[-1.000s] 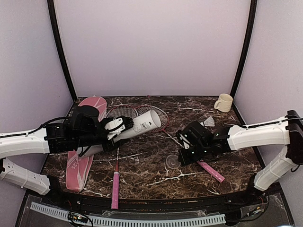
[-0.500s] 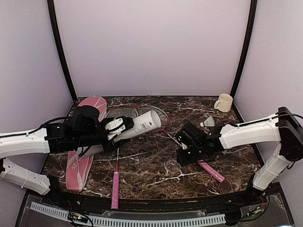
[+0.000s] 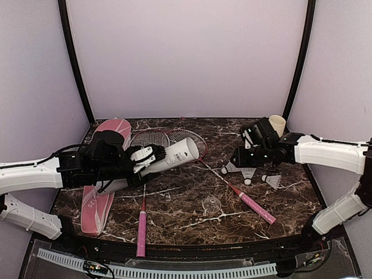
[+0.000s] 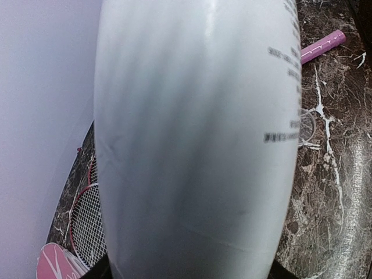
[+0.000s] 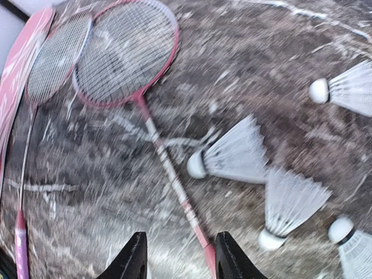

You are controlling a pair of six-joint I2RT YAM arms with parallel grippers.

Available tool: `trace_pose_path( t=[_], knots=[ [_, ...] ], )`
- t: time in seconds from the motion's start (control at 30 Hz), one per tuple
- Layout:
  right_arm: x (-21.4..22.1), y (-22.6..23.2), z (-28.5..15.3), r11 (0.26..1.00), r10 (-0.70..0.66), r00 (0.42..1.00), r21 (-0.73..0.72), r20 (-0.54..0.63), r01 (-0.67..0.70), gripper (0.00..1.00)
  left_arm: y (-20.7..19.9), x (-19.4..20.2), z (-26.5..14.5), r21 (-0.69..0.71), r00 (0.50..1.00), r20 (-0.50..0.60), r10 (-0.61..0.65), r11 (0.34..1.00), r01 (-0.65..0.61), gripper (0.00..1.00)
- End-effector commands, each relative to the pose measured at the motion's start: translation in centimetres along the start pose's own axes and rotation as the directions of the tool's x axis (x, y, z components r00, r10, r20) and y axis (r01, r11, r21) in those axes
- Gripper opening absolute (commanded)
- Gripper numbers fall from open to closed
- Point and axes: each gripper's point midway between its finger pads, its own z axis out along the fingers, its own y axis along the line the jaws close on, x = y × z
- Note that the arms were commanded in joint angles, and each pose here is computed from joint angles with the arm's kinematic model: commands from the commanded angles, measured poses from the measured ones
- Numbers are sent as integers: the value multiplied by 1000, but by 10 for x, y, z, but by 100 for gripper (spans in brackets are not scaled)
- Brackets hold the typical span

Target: Pack up the badminton gear

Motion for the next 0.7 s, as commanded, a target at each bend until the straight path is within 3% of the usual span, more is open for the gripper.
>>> trace_pose_path(
  t=[0.0, 0.27, 0.67],
  knots=[
    [-38, -15, 10, 1000, 13, 997, -16, 71, -12, 40, -2, -6, 1, 14, 1000, 26, -14, 1000, 14, 61],
    [-55, -29, 44, 998, 7, 1000, -62, 24, -6, 43, -5, -2, 5, 20, 1000, 12, -9, 1000, 8, 61],
    [-39, -53, 80, 996, 26, 996, -78, -82, -32, 45, -7, -4, 4, 36, 1000, 22, -15, 999, 14, 61]
  ],
)
